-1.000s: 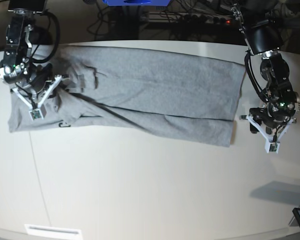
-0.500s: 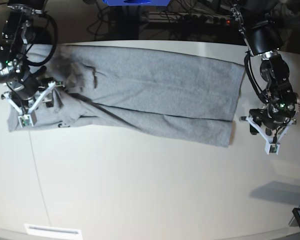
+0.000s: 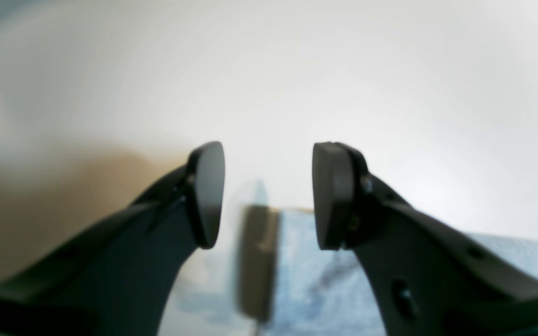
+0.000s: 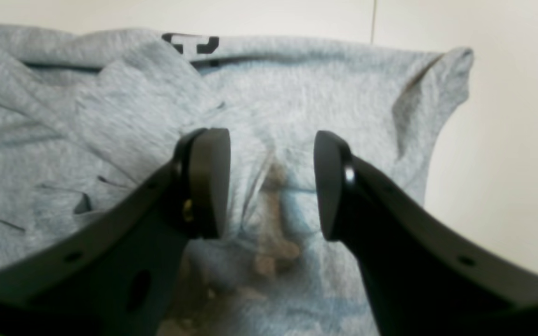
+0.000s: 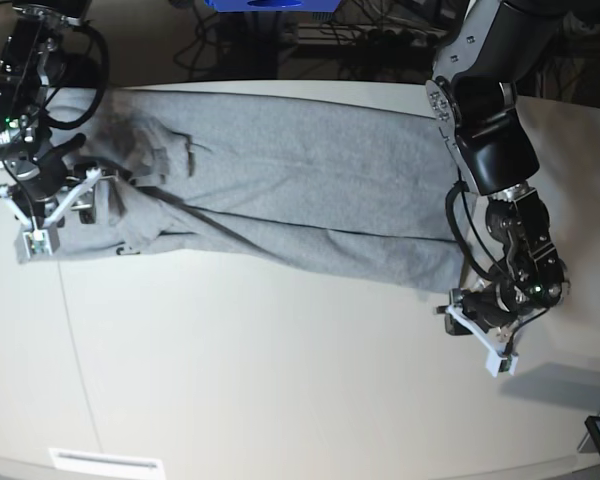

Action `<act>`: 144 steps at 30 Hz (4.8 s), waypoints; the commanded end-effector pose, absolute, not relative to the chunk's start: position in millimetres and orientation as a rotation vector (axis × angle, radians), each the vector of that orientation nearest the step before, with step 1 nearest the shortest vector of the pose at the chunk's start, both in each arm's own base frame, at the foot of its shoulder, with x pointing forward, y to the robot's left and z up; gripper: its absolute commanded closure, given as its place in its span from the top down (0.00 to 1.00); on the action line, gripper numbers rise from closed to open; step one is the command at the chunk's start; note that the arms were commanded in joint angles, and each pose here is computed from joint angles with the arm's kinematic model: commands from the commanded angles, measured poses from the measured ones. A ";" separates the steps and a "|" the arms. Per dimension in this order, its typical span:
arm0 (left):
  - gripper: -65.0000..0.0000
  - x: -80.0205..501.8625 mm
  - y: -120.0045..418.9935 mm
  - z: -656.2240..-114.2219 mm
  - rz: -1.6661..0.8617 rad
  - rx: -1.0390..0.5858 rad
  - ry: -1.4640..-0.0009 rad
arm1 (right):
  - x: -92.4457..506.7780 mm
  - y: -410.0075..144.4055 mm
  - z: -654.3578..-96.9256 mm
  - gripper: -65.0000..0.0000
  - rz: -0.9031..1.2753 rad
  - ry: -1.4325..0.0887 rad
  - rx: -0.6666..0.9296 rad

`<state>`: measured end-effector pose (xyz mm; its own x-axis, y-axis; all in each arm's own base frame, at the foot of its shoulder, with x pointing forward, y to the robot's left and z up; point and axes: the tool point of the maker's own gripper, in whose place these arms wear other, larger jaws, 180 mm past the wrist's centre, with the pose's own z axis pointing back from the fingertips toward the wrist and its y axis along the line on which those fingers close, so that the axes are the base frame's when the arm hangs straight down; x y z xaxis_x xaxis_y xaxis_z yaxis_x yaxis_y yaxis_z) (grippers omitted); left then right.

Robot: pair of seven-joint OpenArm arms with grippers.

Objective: Fold the T-shirt properly
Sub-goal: 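Lower the left gripper onto the folded shirt's end near the hem, then pull the shirt end toward the right gripper with the left gripper, then smooth the strip with both grippers, right gripper sliding along the shirt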

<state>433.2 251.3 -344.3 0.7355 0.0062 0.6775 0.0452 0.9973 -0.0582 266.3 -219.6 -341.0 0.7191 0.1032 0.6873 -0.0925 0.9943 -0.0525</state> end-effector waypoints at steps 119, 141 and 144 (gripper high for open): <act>0.00 297.5 249.0 -323.1 -0.391 0.156 -0.675 | 309.0 -165.4 -310.0 0.34 0.209 -0.974 0.095; 0.00 333.8 257.5 -367.8 -0.288 0.124 -0.634 | 319.0 -120.4 -362.6 0.00 0.287 -0.793 0.204; 0.00 333.9 258.5 -369.4 -0.290 0.141 -0.626 | 324.0 -101.2 -357.6 0.00 0.310 -0.808 0.238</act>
<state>322.0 253.4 -384.3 0.7999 -0.2993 0.5201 0.2329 0.9536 0.1905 315.0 -106.3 -370.9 0.6888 0.1873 0.7004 -0.3466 0.9336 0.0912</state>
